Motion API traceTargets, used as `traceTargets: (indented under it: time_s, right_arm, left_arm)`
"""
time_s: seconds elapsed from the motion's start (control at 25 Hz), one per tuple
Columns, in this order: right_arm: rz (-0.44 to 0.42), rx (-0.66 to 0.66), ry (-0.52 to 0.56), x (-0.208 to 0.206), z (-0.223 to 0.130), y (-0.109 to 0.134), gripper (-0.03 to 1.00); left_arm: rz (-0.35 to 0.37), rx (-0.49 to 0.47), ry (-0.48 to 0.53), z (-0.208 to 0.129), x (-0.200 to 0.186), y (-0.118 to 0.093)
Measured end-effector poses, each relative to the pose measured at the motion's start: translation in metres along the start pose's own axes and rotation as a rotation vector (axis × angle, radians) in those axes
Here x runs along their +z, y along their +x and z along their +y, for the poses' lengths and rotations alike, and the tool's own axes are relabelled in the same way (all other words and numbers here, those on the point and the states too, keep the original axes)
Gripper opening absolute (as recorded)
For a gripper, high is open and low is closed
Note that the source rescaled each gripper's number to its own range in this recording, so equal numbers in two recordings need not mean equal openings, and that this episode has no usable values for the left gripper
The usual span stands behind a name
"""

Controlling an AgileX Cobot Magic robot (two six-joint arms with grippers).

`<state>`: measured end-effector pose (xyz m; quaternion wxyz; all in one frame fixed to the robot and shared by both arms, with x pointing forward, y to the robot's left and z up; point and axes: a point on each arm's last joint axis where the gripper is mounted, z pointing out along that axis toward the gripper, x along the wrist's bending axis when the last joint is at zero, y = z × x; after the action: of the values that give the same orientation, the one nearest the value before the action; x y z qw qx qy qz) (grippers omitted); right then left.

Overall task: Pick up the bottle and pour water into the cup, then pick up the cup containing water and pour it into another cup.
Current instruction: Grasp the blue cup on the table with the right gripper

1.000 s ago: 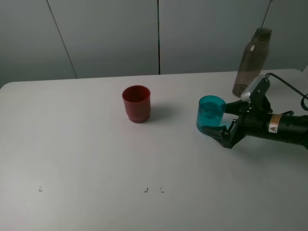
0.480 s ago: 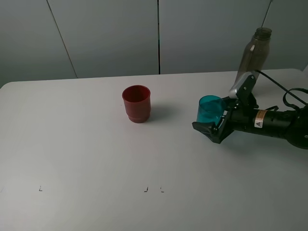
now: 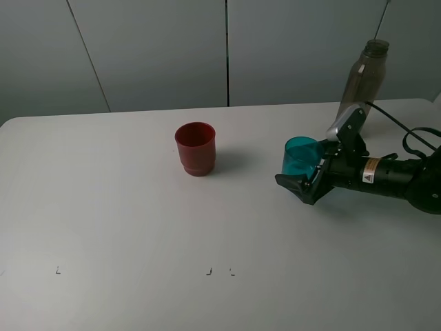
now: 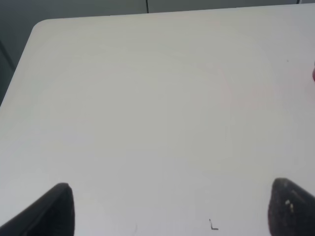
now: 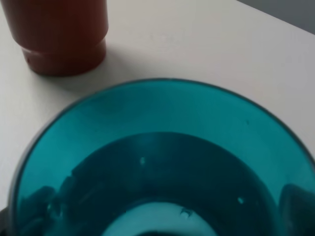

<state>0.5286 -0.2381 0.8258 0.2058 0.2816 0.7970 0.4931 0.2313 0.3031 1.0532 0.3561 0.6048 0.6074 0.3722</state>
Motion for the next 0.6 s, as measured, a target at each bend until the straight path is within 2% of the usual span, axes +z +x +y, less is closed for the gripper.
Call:
traceTargets:
  time_s: [0.6]
  right_arm:
    - [-0.005,-0.001,-0.013,0.0060,0.0006,-0.0052,1.00]
  left_arm:
    - [0.000,0.000,0.000,0.0000,0.0000,0.0000]
